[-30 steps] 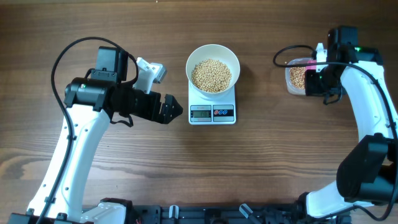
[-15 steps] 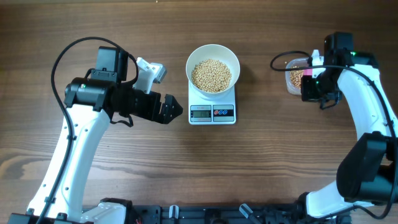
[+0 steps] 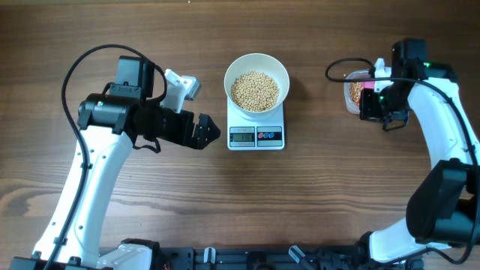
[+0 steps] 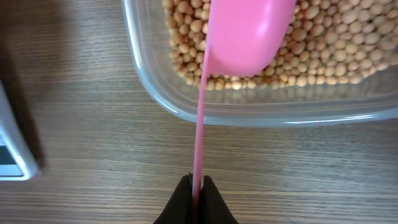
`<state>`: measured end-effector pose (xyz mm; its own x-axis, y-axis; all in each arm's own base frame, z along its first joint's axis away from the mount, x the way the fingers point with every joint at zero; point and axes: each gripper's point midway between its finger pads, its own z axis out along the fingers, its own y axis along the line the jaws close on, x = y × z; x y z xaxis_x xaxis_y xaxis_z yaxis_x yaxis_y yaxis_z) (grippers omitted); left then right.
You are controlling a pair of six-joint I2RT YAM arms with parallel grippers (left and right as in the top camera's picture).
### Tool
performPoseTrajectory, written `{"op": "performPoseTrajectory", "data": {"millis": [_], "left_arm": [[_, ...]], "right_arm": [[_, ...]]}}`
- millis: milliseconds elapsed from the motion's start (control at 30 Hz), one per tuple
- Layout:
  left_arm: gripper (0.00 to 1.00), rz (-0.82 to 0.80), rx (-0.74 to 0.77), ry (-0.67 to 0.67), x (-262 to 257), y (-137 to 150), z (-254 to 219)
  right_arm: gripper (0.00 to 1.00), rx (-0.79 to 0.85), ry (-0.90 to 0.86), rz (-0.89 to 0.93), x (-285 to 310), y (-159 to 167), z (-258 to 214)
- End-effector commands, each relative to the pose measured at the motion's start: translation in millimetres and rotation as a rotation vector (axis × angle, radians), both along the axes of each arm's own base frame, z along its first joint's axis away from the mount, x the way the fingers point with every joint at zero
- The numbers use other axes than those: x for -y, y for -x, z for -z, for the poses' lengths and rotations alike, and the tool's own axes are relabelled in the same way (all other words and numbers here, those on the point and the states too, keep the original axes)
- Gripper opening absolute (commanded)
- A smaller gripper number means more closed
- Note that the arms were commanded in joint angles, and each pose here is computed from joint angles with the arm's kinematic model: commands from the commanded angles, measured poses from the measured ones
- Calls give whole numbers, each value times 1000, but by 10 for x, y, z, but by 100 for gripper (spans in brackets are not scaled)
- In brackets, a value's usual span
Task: Scoop item into bowl and weigh 150g on scale
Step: 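Scoop soybeans and lift the pink scoop out of the tub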
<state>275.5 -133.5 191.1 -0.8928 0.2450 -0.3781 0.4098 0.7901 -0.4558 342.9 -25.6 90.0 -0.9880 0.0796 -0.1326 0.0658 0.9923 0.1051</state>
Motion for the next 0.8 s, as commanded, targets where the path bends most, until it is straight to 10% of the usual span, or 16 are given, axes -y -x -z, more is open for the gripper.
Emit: {"op": "performPoseTrajectory", "data": {"millis": [0,767], "left_arm": [[100,9,1,19,36,32,-29],[100,9,1,19,36,32,-29]], "right_arm": [[4,-3,-149,28,-127,19,10],[4,49,-415,214,192,63,-159]]}}
